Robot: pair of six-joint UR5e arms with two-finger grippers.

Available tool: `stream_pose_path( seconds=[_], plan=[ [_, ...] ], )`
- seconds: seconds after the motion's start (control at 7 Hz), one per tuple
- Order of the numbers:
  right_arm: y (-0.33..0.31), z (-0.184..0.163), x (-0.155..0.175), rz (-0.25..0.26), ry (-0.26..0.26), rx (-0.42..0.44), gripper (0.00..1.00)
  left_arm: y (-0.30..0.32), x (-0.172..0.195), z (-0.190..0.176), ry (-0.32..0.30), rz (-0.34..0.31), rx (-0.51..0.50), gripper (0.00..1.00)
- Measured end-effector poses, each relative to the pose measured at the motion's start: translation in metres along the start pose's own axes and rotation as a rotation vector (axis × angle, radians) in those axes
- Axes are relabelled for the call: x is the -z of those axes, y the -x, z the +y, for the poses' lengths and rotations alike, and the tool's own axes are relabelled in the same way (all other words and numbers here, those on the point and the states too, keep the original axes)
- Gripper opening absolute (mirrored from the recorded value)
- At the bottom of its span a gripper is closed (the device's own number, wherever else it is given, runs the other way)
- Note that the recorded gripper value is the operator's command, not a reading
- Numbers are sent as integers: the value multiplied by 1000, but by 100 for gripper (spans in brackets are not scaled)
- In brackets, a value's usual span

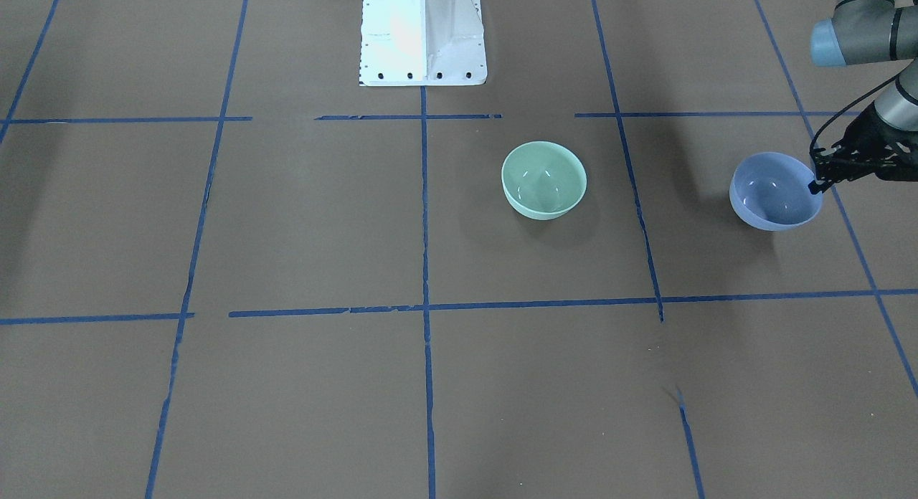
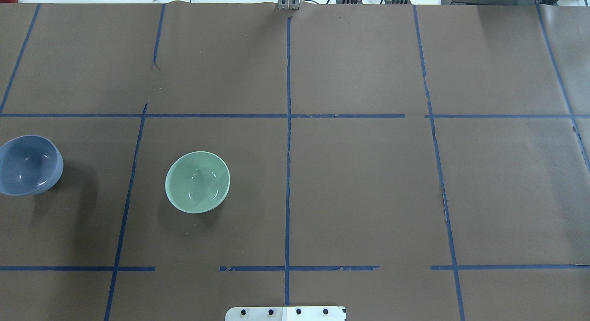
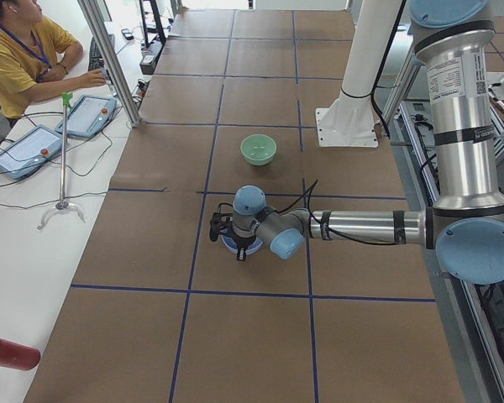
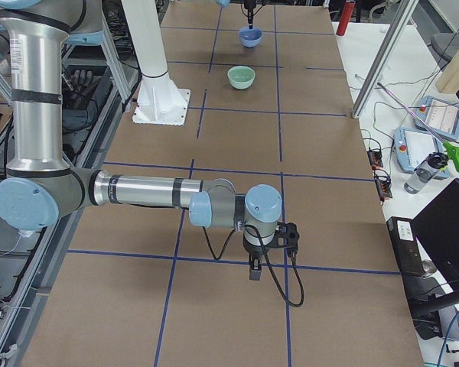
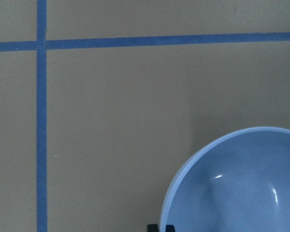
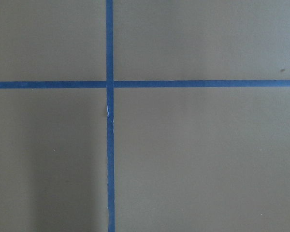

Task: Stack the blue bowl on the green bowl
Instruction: 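Lift the blue bowl with the left gripper and carry it over the green bowl, then lower the blue bowl into the green bowl and open the left gripper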

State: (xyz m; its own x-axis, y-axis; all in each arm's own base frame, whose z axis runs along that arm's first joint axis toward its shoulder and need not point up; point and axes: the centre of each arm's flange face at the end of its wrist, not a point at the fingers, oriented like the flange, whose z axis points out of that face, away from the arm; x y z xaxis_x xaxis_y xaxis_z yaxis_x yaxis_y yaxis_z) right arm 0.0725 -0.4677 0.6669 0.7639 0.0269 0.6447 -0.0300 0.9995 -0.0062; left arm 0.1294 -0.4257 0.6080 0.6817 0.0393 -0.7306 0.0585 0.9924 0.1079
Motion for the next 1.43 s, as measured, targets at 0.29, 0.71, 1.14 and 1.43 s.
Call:
stream_pose_path(
  seconds=[0.29, 0.71, 1.14, 1.43],
  plan=[
    [0, 0, 0, 0, 0, 0, 100, -84, 73, -28, 3, -14, 52, 0],
    [0, 0, 0, 1, 1, 0, 100, -226, 120, -41, 4, 69, 215, 0],
    [0, 0, 0, 0, 0, 0, 100, -340, 82, -11, 64, 105, 310, 0],
    [0, 0, 0, 1, 0, 0, 100, -367, 45, -2, 56, 131, 344, 0]
  ],
)
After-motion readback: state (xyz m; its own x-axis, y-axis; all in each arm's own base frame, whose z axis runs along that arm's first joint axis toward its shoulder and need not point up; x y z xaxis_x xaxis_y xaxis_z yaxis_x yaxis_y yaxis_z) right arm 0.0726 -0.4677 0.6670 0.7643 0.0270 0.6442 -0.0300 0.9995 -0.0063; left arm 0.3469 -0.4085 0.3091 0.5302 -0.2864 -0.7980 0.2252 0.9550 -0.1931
